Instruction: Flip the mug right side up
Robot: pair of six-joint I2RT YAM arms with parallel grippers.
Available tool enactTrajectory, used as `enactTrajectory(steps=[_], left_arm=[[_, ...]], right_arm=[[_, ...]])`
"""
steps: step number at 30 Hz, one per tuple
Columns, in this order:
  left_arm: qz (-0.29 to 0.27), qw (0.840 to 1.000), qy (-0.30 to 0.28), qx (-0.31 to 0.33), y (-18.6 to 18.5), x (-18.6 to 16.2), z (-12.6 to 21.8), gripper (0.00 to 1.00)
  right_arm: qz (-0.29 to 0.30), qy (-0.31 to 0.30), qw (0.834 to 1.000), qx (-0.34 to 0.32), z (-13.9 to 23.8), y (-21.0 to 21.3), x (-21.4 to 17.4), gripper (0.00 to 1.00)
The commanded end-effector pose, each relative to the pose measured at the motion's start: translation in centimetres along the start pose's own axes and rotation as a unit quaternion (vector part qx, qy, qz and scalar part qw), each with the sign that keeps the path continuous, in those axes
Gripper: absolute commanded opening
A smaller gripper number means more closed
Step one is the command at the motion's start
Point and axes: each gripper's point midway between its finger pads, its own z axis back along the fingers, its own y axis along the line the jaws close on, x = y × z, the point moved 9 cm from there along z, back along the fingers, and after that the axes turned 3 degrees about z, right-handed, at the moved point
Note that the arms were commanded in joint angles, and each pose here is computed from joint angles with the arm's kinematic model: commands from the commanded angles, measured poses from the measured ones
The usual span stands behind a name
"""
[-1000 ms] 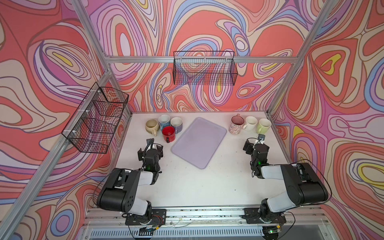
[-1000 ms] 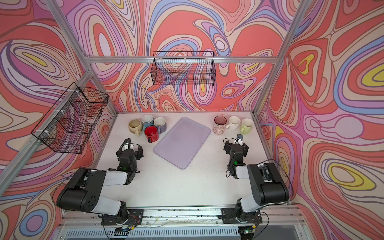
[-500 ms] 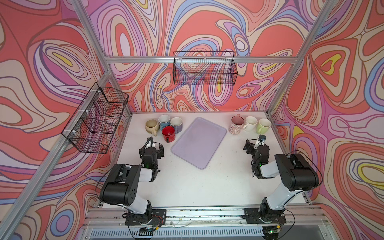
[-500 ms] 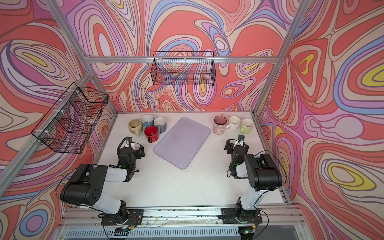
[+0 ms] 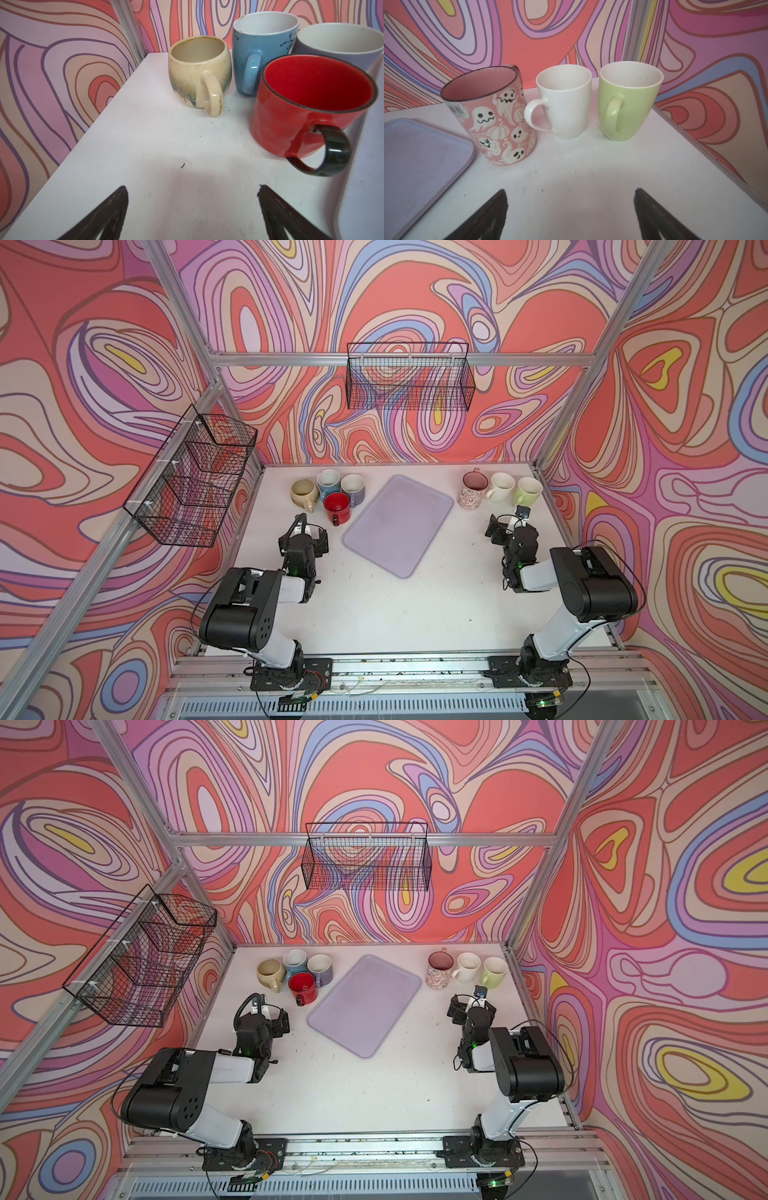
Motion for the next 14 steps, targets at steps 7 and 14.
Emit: enactTrajectory(steps=[7, 14], left_arm=[[0.010, 1.000, -0.015, 0.000, 0.04, 0.66, -0.28, 1.00], [0.008, 1.000, -0.015, 0.000, 0.06, 0.65, -0.25, 1.00]], right_arm=[[0.006, 0.004, 1.000, 0.005, -0.06, 0.04, -0.15, 0.98], [0.005, 0.002, 1.000, 0.004, -0.02, -0.01, -0.12, 0.98]])
